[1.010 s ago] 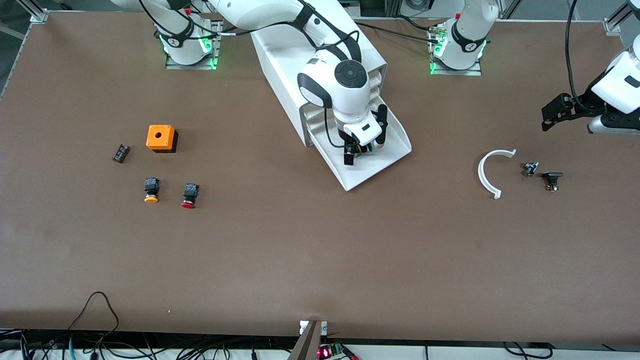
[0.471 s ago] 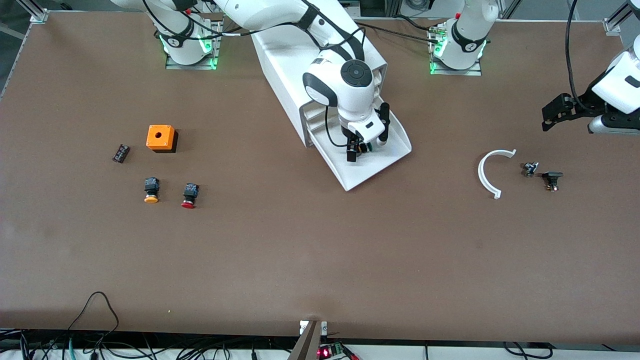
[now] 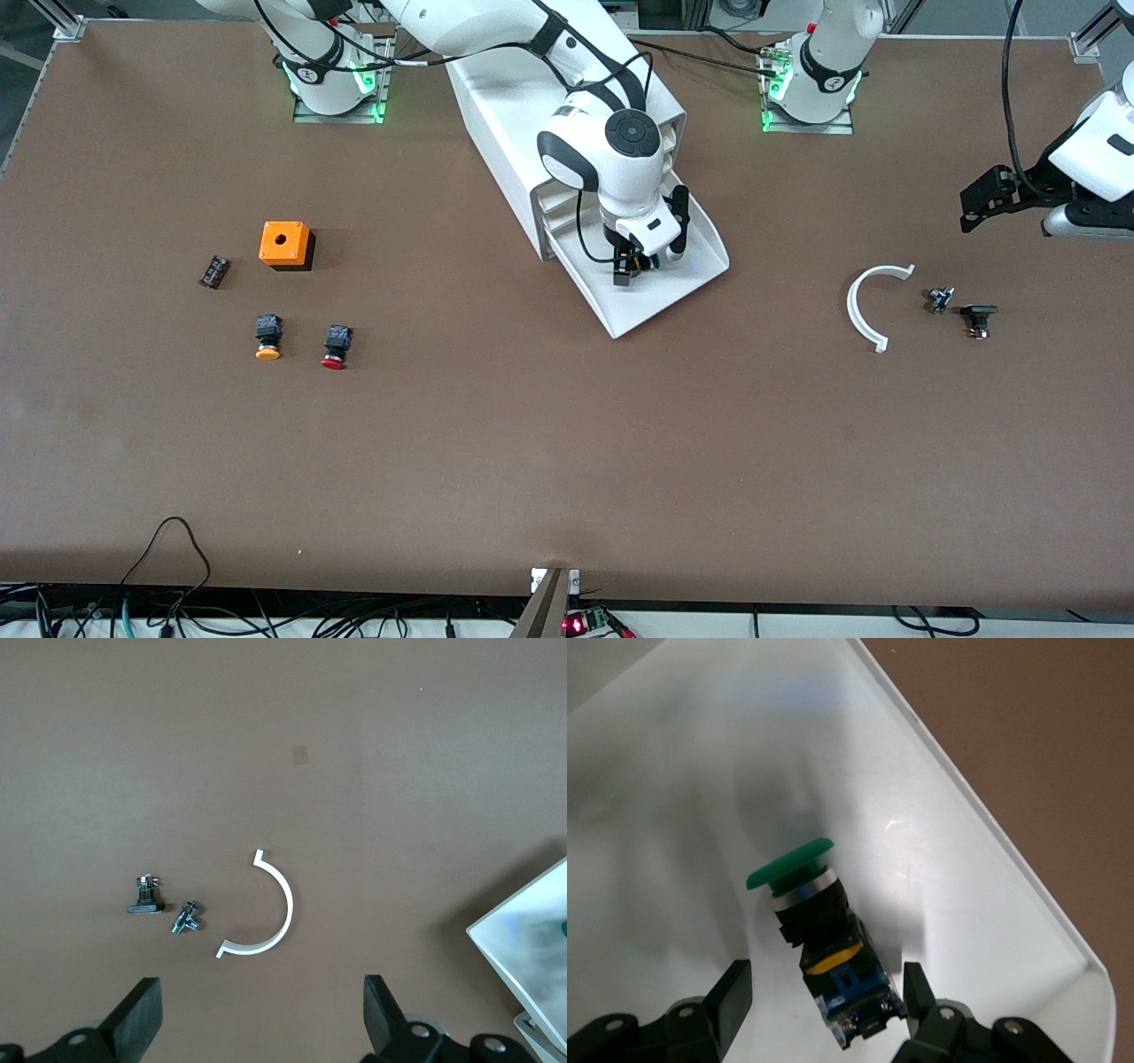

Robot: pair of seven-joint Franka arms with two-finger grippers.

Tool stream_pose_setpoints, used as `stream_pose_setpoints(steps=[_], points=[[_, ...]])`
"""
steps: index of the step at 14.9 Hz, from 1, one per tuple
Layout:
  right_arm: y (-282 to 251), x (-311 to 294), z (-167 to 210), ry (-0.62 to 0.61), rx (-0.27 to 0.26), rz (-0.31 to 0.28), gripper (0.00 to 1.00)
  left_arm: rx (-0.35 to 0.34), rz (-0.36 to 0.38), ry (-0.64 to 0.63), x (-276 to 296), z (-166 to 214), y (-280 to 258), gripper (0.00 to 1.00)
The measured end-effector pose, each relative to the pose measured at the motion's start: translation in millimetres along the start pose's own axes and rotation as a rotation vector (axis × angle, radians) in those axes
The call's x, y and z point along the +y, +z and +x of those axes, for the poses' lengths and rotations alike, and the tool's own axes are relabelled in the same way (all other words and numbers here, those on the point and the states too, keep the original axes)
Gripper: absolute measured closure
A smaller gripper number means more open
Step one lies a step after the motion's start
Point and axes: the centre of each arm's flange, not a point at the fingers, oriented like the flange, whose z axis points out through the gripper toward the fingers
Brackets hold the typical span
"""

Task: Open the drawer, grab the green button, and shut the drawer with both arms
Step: 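Lower the right gripper onto the green button and close it, then lift the green button with the right gripper while the left gripper approaches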

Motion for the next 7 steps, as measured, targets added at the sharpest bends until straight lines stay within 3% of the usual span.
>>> stream_pose_setpoints(steps=[3, 4, 6, 7], points=[[-1.4, 1.3, 1.1, 0.0, 0.008, -0.014, 0.5, 0.002, 0.0, 0.0, 0.0, 0.2, -0.1, 0.0], [-1.9, 2.0, 1.3, -0.001, 0.01, -0.02, 0.5, 0.002, 0.0, 0.0, 0.0, 0.3, -0.1, 0.0], [-2.5, 2.7, 1.4, -0.001, 0.009, -0.027, 0.64, 0.002, 0.0, 0.001, 0.3, 0.5, 0.2, 0.0], [-3.0, 3.2, 1.5, -0.001, 0.01, -0.029, 0.65, 0.001, 0.0, 0.002, 0.8, 0.7, 0.6, 0.0]])
